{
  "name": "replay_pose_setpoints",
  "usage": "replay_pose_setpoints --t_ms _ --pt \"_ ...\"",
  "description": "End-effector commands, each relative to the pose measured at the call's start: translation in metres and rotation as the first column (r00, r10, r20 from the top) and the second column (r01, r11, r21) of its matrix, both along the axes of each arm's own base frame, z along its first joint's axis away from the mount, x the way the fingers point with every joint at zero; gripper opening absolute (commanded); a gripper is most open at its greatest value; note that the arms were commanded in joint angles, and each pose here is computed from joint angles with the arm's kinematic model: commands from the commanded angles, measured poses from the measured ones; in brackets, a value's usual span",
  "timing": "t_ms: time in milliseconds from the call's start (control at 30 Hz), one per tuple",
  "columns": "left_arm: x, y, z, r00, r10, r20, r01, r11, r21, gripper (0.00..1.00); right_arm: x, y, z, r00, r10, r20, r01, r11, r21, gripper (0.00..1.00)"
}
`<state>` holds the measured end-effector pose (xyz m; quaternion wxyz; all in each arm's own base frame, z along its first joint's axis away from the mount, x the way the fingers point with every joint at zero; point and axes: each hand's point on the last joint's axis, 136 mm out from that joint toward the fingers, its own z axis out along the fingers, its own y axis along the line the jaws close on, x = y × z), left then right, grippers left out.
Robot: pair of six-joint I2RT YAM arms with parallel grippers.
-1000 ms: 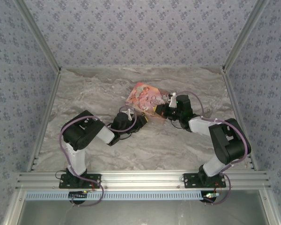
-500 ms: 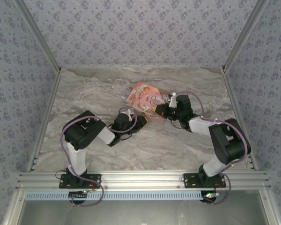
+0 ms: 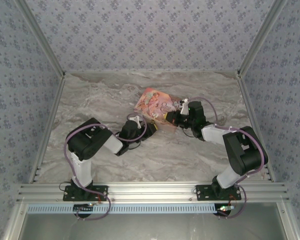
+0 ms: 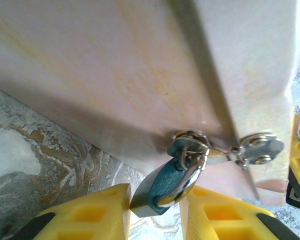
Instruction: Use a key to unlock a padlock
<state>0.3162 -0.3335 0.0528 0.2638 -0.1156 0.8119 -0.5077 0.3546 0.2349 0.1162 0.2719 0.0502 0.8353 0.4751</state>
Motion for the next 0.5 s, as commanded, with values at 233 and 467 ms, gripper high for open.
replay_pose_setpoints --t_ms 233,467 --pt "0.004 -0.015 0.029 0.997 0.012 0.072 -0.009 0.999 -0.043 0.29 -0.014 -0.002 -0.024 0.998 0.007 -0.066 -0.009 0.999 -0.043 0.00" --pt "0.009 -0.008 0.016 0.996 0.084 0.020 -0.083 0.996 -0.041 0.29 -0.014 -0.002 -0.021 0.998 0.005 -0.059 -0.007 0.999 -0.037 0.00"
